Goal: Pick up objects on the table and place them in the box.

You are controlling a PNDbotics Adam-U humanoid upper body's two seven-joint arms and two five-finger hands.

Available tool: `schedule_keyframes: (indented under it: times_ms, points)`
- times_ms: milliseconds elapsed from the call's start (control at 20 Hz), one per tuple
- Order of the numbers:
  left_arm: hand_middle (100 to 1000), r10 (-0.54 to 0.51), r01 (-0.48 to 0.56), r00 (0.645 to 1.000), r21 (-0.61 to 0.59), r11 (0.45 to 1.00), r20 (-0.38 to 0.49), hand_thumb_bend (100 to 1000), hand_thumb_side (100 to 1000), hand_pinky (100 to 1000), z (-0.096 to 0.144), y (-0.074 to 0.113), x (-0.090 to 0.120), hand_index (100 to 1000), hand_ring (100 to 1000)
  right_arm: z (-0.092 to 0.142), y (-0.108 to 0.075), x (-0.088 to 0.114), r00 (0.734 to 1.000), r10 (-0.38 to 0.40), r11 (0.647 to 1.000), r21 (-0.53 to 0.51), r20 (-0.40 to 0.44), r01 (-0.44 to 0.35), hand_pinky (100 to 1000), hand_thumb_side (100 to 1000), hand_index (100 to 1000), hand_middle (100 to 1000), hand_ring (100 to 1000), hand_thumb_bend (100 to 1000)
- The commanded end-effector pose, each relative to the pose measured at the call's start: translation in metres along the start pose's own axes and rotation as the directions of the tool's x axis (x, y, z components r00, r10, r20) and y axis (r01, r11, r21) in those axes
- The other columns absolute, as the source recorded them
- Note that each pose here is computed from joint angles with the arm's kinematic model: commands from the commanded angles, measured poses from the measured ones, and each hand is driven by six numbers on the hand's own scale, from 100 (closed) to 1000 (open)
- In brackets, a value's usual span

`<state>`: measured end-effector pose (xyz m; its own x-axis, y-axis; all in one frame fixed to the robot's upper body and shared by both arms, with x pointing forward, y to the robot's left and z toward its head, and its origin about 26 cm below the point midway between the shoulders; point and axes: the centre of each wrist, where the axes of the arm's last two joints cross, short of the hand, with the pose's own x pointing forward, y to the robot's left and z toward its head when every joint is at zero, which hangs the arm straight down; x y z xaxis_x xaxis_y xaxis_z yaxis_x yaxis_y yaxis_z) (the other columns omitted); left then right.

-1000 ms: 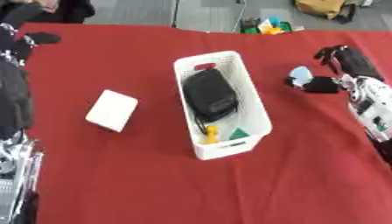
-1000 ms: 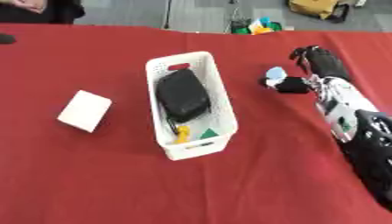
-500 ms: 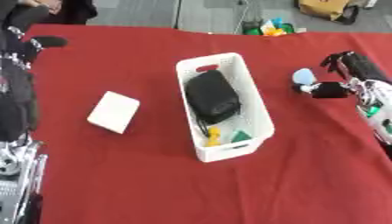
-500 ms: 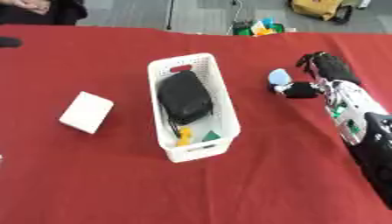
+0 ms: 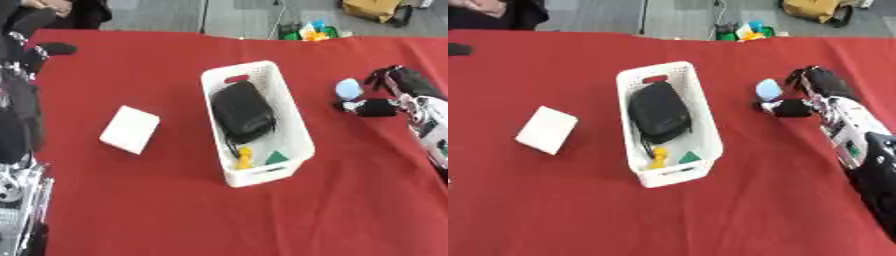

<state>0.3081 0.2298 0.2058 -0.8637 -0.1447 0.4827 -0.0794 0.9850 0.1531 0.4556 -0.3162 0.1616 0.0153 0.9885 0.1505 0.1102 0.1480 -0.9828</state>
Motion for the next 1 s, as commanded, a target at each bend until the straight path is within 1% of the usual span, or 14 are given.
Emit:
schedule_keyframes:
  times_ms: [50,350,400,450,750,900,1000]
  points:
    - [1000,0.008,-0.008,1.000,-0.006,1.000,0.028,100,1000,647,-0.005,0.000,0.005,912,853,-0.003,-0.014,-0.002,1.000,-0.008,0.999,-0.034,0.000,0.008,883,636,754,588,855,731]
    - [1000,0.011,-0.011,0.999,-0.008,1.000,0.030,100,1000,648,-0.006,-0.001,0.005,913,855,-0.005,-0.017,-0.002,1.000,-0.020,0.998,-0.054,-0.006,0.020,884,654,765,598,856,734]
    - [1000,0.012,-0.011,0.999,-0.009,1.000,0.030,100,1000,649,-0.006,-0.001,0.005,913,855,-0.005,-0.017,-0.001,1.000,-0.022,0.998,-0.056,-0.006,0.022,885,682,768,600,856,748]
    - [1000,0.012,-0.012,0.999,-0.009,1.000,0.030,100,1000,649,-0.006,-0.001,0.005,913,855,-0.006,-0.018,0.000,1.000,-0.026,0.998,-0.061,-0.006,0.026,885,660,768,600,856,737]
    - [1000,0.014,-0.014,0.999,-0.013,1.000,0.033,100,1000,649,-0.006,-0.002,0.005,913,855,-0.008,-0.022,0.001,1.000,-0.029,0.996,-0.079,-0.009,0.029,885,667,776,607,857,736]
    - [1000,0.013,-0.013,0.999,-0.016,1.000,0.031,100,1000,650,-0.006,-0.002,0.005,912,855,-0.008,-0.022,0.001,0.999,-0.032,0.997,-0.077,-0.012,0.031,885,664,772,606,857,731]
    - [1000,0.007,-0.007,1.000,-0.015,1.000,0.024,100,1000,650,-0.004,0.000,0.005,912,855,-0.008,-0.026,-0.001,1.000,-0.022,0.998,-0.066,-0.002,0.022,886,660,769,602,857,723]
